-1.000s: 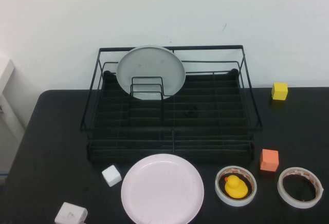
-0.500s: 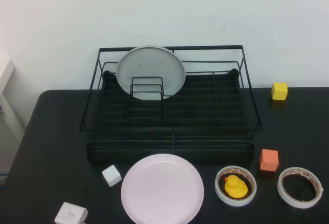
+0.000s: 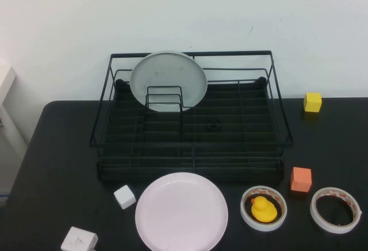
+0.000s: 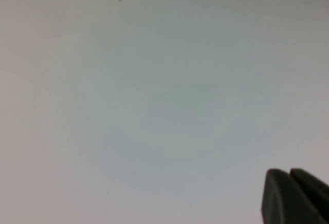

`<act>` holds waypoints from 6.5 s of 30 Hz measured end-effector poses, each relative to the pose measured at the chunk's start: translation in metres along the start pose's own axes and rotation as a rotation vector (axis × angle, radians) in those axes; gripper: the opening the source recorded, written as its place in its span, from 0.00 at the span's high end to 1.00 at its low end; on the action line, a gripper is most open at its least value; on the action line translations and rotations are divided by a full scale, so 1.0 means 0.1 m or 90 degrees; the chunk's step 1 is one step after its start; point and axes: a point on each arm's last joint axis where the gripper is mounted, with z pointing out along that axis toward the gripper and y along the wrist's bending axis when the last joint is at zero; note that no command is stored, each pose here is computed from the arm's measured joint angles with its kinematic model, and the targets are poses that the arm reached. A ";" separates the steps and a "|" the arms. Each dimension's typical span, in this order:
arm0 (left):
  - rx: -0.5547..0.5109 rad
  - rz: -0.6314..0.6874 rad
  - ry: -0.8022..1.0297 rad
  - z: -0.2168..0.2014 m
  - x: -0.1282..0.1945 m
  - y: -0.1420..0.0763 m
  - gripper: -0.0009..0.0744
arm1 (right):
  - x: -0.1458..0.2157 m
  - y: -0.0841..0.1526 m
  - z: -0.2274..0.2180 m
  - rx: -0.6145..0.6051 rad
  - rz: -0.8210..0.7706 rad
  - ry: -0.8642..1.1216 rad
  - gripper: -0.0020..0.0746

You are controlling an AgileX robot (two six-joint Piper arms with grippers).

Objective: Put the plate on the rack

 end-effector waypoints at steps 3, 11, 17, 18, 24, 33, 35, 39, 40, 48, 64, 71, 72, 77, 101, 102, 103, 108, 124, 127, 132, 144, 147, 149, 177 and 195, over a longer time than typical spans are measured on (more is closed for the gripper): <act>-0.004 -0.013 -0.007 0.00 -0.01 0.01 0.99 | 0.00 0.00 0.00 0.000 0.036 -0.001 0.98; 0.008 -0.090 -0.149 -0.02 -0.21 0.00 0.99 | 0.00 0.02 0.00 -0.014 0.043 -0.002 0.98; 0.019 -0.007 -0.093 0.05 -0.37 -0.09 0.99 | 0.07 0.03 0.06 -0.028 0.060 0.129 0.98; 0.025 0.018 -0.077 0.07 -0.43 -0.12 0.99 | 0.06 0.02 0.09 -0.030 0.061 0.162 0.98; 0.035 0.082 -0.004 0.20 -0.72 -0.25 0.99 | 0.06 -0.04 0.26 -0.005 0.102 0.353 0.98; 0.059 0.097 0.283 0.64 -0.35 -0.32 0.99 | 0.64 0.03 0.47 -0.046 0.060 0.658 0.98; 0.065 0.090 0.355 0.70 -0.20 -0.33 0.99 | 0.80 0.09 0.47 -0.072 0.064 0.728 0.98; 0.080 0.072 0.500 0.78 0.09 -0.33 0.99 | 1.13 0.33 0.39 -0.129 0.112 0.880 0.98; 0.086 0.069 0.535 0.78 0.16 -0.34 0.99 | 1.20 0.41 0.36 -0.147 0.124 0.912 0.98; 0.097 0.055 0.659 0.79 0.41 -0.33 0.99 | 1.46 1.19 0.16 -0.414 0.204 0.972 0.98; 0.086 0.020 0.649 0.81 0.40 -0.34 0.99 | 1.92 1.94 -0.39 -0.541 0.582 1.023 0.98; 0.082 -0.005 0.650 0.81 0.40 -0.35 0.99 | 2.03 2.08 -0.54 -0.572 0.673 1.085 0.97; 0.083 -0.006 0.652 0.81 0.40 -0.36 0.99 | 2.03 2.08 -0.55 -0.572 0.674 1.092 0.97; 0.085 -0.012 0.656 0.80 0.40 -0.36 0.99 | 2.05 2.07 -0.60 -0.569 0.651 1.138 0.97; 0.085 -0.044 0.662 0.80 0.40 -0.38 0.99 | 1.68 2.25 0.54 -0.780 0.378 1.046 0.97; 0.085 -0.045 0.662 0.80 0.40 -0.38 0.99 | 1.65 2.29 0.60 -0.788 0.386 1.033 0.97; 0.085 -0.045 0.662 0.80 0.40 -0.38 0.99 | 1.63 2.32 0.66 -0.800 0.390 1.015 0.97; 0.085 -0.045 0.662 0.80 0.40 -0.38 0.99 | 1.57 2.40 0.82 -0.866 0.353 0.902 0.97; 0.075 -0.095 0.655 0.81 0.39 -0.40 0.99 | 2.19 2.61 0.46 -0.517 0.567 1.192 0.25; 0.077 -0.096 0.657 0.80 0.39 -0.41 0.99 | 2.32 2.61 0.37 -0.407 0.583 1.249 0.23; 0.075 -0.106 0.657 0.81 0.39 -0.41 0.99 | 2.41 2.59 0.33 -0.335 0.568 1.271 0.29; 0.072 -0.132 0.655 0.81 0.39 -0.43 0.99 | 2.72 2.66 -0.02 -0.169 0.658 1.355 0.45; 0.074 -0.134 0.658 0.80 0.39 -0.43 0.99 | 2.78 2.69 -0.10 -0.143 0.692 1.366 0.46; 0.076 -0.135 0.661 0.80 0.39 -0.43 0.99 | 2.80 2.69 -0.11 -0.117 0.710 1.365 0.46; 0.073 -0.164 0.660 0.80 0.38 -0.45 0.99 | 2.96 2.74 -0.19 -0.091 0.744 1.314 0.64; 0.082 -0.151 0.659 0.80 0.38 -0.45 0.99 | 2.88 2.76 -0.12 -0.207 0.706 1.278 0.93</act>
